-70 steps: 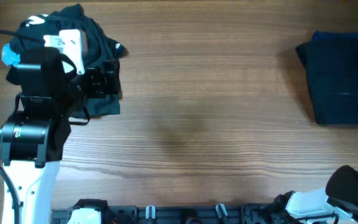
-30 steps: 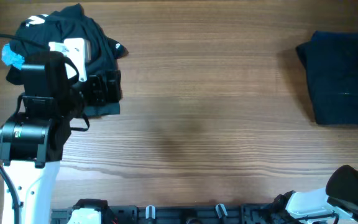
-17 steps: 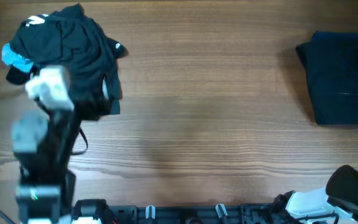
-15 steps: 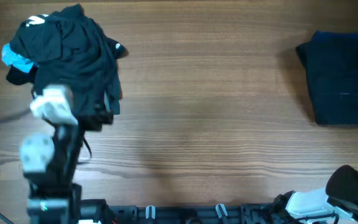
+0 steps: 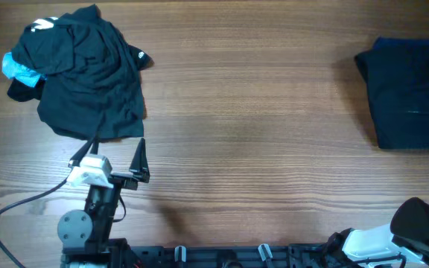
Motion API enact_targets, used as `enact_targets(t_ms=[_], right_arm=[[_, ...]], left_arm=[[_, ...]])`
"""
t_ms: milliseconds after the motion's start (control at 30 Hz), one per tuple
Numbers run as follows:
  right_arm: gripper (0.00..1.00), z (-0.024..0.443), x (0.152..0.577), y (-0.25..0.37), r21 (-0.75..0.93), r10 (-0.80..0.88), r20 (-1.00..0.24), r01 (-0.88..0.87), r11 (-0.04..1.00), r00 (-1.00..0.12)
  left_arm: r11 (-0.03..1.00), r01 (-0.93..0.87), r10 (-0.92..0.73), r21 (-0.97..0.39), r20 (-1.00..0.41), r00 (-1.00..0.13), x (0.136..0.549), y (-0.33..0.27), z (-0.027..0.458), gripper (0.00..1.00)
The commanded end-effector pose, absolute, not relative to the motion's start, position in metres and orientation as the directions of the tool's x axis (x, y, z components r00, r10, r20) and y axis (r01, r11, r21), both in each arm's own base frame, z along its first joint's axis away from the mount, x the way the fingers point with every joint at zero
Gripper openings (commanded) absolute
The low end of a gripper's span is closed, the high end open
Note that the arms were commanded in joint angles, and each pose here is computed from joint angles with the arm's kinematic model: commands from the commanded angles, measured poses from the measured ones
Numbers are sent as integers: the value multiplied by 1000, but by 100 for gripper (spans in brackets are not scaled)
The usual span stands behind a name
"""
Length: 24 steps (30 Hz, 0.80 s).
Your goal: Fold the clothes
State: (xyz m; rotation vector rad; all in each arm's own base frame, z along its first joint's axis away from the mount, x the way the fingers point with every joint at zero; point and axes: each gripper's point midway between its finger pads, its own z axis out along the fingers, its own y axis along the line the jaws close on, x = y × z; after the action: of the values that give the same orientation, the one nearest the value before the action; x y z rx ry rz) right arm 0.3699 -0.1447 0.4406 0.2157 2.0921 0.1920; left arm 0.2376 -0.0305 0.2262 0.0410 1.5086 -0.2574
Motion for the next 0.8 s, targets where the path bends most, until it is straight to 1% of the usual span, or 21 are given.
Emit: enact_targets(t_ms=[0, 133, 433, 533, 633, 700, 767], right_arm=[[100, 437, 373, -147, 212, 217, -834, 69, 975, -507], [100, 437, 373, -147, 212, 217, -834, 69, 975, -507], [100, 437, 373, -147, 212, 217, -834, 68, 975, -507], [100, 437, 373, -147, 212, 217, -834, 68, 975, -507], [100, 437, 373, -147, 212, 217, -834, 68, 975, -507], [100, 437, 373, -147, 212, 217, -834, 68, 975, -507], [100, 437, 373, -147, 212, 217, -834, 68, 975, -507]], left_arm=[[972, 199, -131, -123, -991, 28, 239, -32, 213, 100], [973, 195, -131, -127, -991, 8, 241, -31, 201, 100], [975, 186, -131, -119, -990, 53, 243, -29, 196, 100], [977, 178, -131, -122, -991, 41, 244, -28, 191, 100], [977, 169, -132, -129, -991, 7, 244, -27, 182, 100], [977, 160, -134, -143, -989, -69, 244, -27, 164, 100], [979, 150, -130, -141, -988, -78, 244, -26, 161, 100]])
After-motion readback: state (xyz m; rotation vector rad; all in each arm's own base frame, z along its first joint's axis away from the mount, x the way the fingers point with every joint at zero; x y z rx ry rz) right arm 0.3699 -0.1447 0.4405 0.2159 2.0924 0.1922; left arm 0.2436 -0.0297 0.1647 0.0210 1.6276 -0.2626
